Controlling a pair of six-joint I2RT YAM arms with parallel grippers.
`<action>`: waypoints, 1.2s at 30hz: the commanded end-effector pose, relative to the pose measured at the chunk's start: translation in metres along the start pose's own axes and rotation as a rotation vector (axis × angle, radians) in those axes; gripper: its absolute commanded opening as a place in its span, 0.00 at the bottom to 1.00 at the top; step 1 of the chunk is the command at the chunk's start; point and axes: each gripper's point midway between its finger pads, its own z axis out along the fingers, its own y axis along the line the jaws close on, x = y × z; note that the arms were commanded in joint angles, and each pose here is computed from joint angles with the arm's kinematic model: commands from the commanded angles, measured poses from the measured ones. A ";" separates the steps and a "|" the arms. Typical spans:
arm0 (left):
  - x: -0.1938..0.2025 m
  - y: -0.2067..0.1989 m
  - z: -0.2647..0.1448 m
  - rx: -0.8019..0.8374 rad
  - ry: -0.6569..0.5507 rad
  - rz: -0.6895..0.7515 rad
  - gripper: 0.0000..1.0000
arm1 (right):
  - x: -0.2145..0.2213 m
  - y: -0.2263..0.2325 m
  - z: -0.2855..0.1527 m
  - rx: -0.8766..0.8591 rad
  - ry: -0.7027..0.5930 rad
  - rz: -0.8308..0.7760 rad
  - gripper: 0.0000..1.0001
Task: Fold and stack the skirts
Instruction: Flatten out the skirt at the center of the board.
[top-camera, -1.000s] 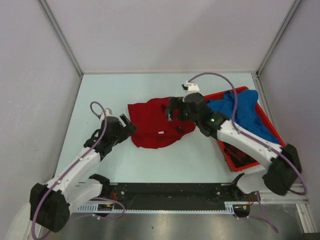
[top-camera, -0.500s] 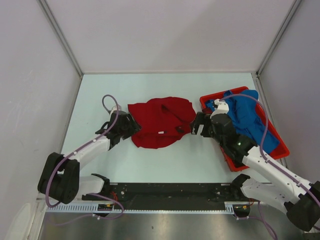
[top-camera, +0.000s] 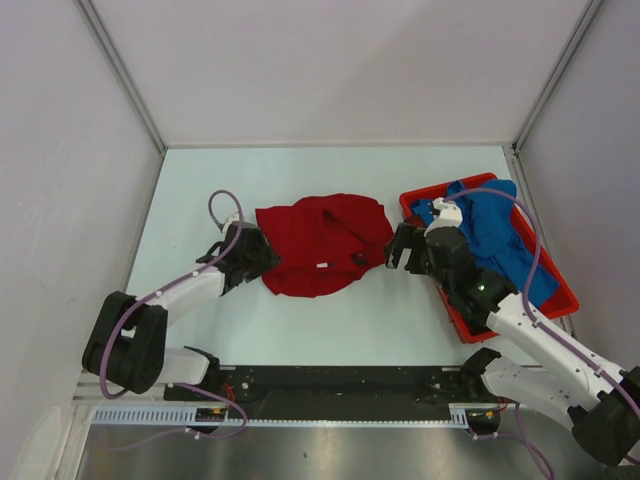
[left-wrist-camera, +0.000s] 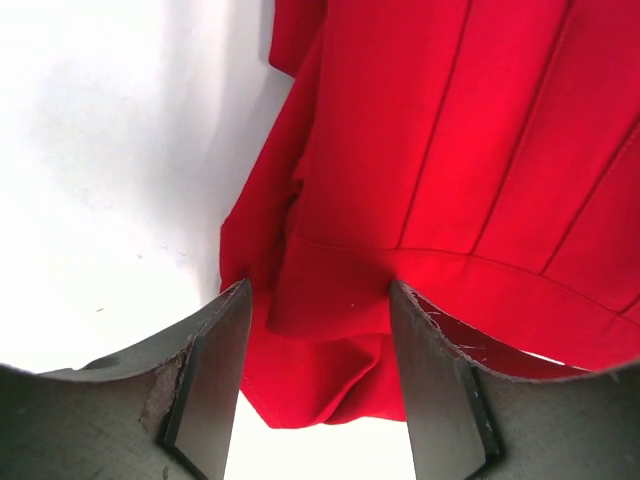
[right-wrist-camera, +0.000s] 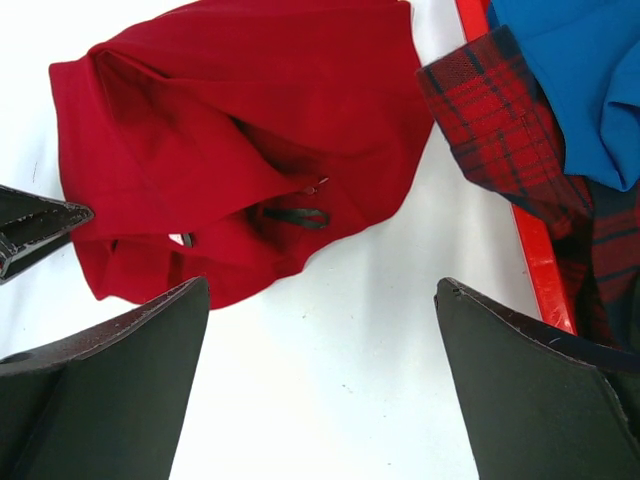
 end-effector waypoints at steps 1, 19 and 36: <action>-0.014 -0.007 0.001 -0.003 -0.029 0.012 0.61 | -0.006 0.000 -0.001 -0.002 -0.024 0.010 1.00; -0.050 -0.066 -0.072 0.241 -0.117 0.009 0.00 | 0.012 0.011 0.002 -0.072 0.027 -0.104 1.00; -0.137 -0.144 -0.250 0.608 -0.500 -0.009 0.00 | 0.061 0.124 0.024 -0.398 0.016 -0.172 1.00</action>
